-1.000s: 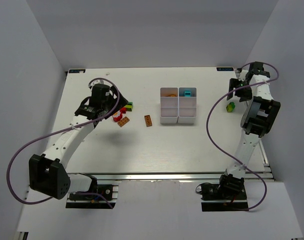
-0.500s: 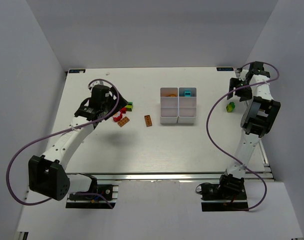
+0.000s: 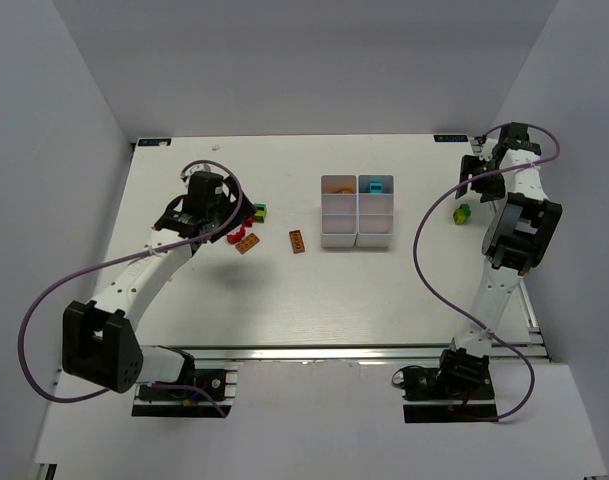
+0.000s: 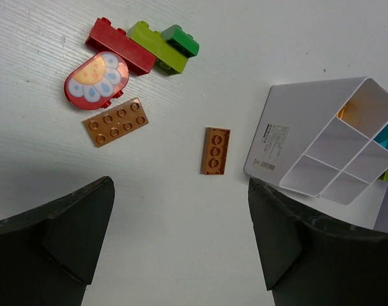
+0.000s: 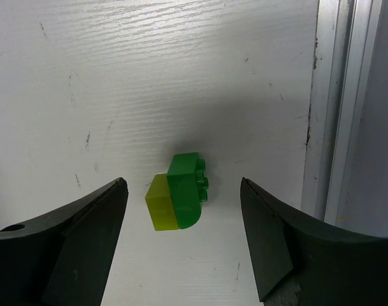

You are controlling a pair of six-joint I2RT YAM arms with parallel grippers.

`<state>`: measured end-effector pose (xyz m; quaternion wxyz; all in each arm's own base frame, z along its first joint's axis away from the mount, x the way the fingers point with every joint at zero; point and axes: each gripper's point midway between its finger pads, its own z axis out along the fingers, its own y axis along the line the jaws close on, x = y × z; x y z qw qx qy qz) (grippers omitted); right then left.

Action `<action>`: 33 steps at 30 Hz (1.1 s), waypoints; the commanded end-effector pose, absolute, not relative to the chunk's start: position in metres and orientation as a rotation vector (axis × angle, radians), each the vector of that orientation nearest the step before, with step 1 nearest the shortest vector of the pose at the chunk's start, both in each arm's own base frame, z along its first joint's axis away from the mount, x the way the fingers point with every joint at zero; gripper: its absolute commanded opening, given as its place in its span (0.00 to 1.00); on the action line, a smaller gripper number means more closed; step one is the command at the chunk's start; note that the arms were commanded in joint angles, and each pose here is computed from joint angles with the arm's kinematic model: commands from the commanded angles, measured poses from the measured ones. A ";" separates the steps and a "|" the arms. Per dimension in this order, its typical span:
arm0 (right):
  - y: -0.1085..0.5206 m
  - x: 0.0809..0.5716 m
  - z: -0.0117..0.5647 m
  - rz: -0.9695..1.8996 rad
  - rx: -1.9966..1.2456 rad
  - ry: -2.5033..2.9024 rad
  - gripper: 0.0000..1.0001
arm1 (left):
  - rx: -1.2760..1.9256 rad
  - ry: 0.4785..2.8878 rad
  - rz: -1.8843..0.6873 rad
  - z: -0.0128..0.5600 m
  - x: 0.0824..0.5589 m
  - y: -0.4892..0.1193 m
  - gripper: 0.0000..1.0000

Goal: Sort the legos into containers by color

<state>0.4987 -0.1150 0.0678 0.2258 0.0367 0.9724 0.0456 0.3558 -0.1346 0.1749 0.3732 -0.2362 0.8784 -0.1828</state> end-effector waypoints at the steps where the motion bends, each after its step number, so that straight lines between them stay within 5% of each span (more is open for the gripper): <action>1: -0.121 0.502 0.084 0.074 0.157 2.640 0.76 | -0.593 2.252 -0.459 0.173 0.354 -0.133 0.95; 20: -0.114 0.506 0.068 0.094 0.479 2.613 0.79 | -0.629 2.273 -0.442 0.166 0.349 -0.131 0.95; 30: -0.103 0.498 0.048 0.132 0.390 2.677 0.53 | -0.647 2.280 -0.415 0.164 0.347 -0.126 0.95; 33: -0.104 0.494 0.046 0.121 0.374 2.686 0.53 | -0.642 2.285 -0.415 0.163 0.347 -0.127 0.95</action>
